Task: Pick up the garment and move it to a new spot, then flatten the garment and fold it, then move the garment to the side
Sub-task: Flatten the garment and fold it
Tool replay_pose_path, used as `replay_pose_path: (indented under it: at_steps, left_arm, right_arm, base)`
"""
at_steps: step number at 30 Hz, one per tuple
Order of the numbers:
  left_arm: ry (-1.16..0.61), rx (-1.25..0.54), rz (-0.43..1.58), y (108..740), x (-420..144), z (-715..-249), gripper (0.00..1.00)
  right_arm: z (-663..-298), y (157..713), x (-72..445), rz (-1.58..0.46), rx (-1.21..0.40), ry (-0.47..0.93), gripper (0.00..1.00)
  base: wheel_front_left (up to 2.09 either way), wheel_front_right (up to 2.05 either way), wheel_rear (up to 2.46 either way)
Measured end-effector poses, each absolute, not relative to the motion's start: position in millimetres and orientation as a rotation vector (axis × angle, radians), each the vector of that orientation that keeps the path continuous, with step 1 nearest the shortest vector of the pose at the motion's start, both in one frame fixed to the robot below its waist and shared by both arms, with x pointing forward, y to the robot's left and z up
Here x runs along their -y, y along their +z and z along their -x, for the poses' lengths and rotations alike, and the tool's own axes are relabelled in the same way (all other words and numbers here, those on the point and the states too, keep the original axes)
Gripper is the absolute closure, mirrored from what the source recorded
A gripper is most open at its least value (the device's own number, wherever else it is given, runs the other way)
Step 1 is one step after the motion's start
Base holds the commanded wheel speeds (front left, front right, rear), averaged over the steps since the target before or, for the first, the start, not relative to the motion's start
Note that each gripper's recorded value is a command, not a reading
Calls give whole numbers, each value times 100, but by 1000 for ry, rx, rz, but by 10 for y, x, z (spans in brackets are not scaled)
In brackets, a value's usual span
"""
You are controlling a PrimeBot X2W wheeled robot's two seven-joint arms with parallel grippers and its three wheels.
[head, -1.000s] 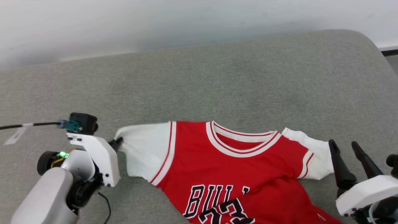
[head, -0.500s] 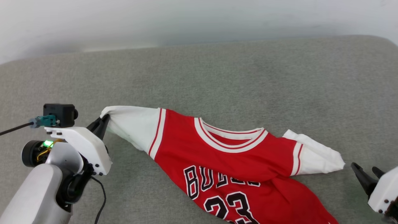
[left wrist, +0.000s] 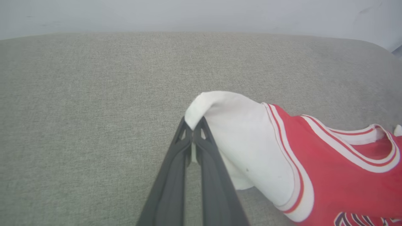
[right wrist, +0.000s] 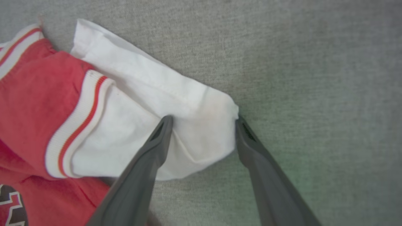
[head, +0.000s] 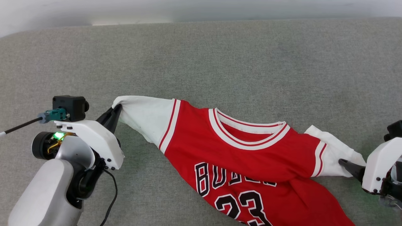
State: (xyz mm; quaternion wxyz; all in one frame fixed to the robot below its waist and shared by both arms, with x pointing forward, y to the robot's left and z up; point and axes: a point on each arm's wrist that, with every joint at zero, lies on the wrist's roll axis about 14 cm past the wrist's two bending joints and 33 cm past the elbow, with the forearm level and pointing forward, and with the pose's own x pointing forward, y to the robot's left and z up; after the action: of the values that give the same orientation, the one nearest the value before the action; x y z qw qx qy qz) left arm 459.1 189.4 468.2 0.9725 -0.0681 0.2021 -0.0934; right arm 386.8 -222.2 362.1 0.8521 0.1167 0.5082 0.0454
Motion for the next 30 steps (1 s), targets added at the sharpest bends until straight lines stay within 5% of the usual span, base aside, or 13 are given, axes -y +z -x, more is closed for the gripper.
replay_pose_path:
  at_steps: [2, 9, 30]
  left_arm:
    - [-187, -406, 138, 4686, -1897, -4590, 100]
    - [-183, -365, 134, 4826, -1901, -4556, 100]
    - [-204, 185, 71, 6891, -1744, -5427, 100]
  right_arm:
    - [-3870, 3624, 2219, -247, -1074, 98, 100]
    - [-3930, 3825, 2217, -237, -999, 109, 100]
    - [-5259, 6270, 2328, -32, -214, 102, 100]
  base:
    - [0, 0, 0]
    - [0, 0, 0]
    - [0, 0, 0]
